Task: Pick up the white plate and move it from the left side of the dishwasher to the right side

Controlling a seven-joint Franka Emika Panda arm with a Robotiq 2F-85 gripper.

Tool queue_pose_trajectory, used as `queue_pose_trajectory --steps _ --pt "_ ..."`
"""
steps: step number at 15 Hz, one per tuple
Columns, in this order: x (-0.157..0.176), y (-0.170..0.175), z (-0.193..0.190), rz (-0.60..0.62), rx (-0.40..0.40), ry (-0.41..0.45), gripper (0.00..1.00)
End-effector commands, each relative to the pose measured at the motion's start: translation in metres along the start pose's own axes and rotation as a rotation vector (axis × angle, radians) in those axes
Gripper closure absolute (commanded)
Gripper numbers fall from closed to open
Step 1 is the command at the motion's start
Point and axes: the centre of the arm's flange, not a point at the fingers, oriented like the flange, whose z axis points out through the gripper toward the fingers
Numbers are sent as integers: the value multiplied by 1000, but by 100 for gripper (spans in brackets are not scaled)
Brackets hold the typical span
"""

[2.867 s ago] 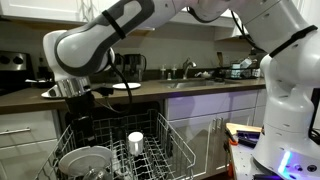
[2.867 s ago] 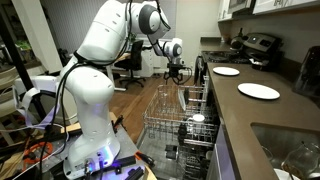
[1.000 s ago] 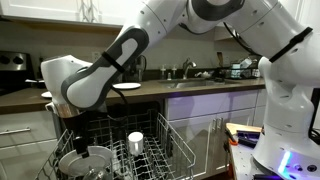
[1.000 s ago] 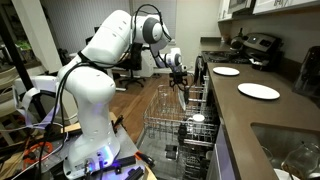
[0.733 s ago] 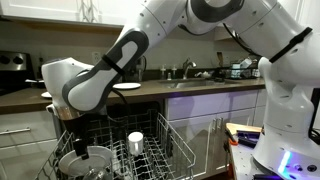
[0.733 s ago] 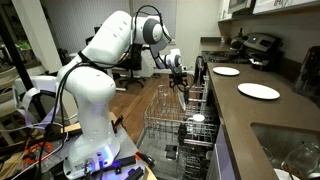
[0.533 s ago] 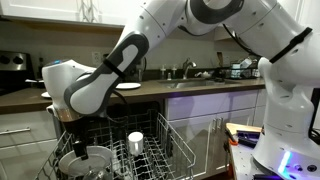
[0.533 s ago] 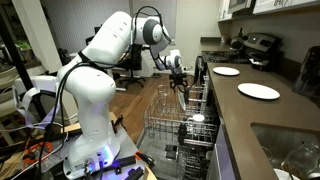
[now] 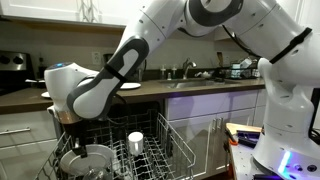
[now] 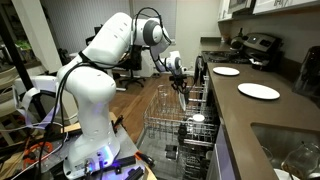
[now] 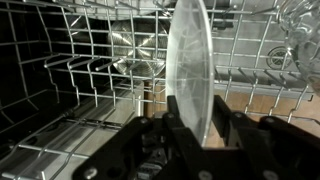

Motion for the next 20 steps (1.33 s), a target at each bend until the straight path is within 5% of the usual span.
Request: queue_pose_trajectory --steps 1,20 --pt "-4 -1 1 13 -6 37 91" --pt "-47 4 -48 49 97 66 91"
